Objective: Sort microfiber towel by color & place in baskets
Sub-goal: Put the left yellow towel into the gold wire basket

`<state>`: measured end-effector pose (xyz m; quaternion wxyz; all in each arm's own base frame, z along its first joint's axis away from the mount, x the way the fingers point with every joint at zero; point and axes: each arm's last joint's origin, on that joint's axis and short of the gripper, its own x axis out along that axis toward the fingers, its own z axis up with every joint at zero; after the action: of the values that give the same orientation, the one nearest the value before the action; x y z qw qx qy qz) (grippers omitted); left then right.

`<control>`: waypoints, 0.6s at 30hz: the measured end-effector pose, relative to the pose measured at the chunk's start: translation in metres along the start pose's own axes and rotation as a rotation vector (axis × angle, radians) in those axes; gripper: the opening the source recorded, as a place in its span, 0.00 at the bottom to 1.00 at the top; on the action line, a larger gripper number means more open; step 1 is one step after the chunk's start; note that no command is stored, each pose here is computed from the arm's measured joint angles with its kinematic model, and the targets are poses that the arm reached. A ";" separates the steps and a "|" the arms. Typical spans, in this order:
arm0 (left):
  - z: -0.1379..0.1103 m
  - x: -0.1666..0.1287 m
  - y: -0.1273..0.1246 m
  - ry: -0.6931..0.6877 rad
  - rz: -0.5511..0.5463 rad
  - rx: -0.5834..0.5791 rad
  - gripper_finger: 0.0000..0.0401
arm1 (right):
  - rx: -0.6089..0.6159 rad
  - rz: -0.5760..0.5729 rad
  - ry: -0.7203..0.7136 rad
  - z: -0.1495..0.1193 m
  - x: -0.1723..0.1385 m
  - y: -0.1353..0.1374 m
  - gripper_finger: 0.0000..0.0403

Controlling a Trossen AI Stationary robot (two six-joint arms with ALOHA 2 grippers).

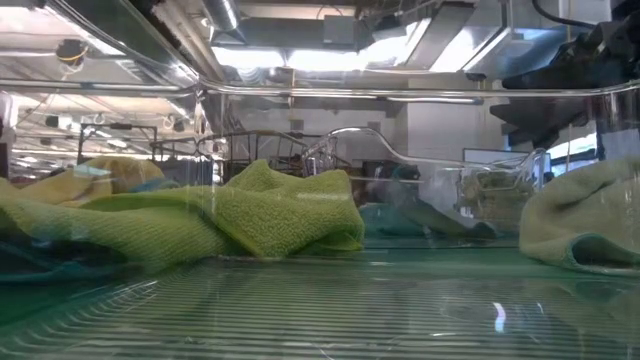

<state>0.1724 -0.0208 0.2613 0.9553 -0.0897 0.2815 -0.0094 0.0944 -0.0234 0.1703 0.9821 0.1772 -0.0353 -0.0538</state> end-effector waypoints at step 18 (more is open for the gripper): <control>-0.025 0.046 -0.012 0.275 0.050 0.072 0.33 | 0.000 0.000 0.000 0.000 0.000 0.000 0.60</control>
<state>0.1982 -0.0395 0.2184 0.9102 -0.0464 0.4115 -0.0079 0.0944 -0.0234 0.1702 0.9821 0.1772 -0.0352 -0.0537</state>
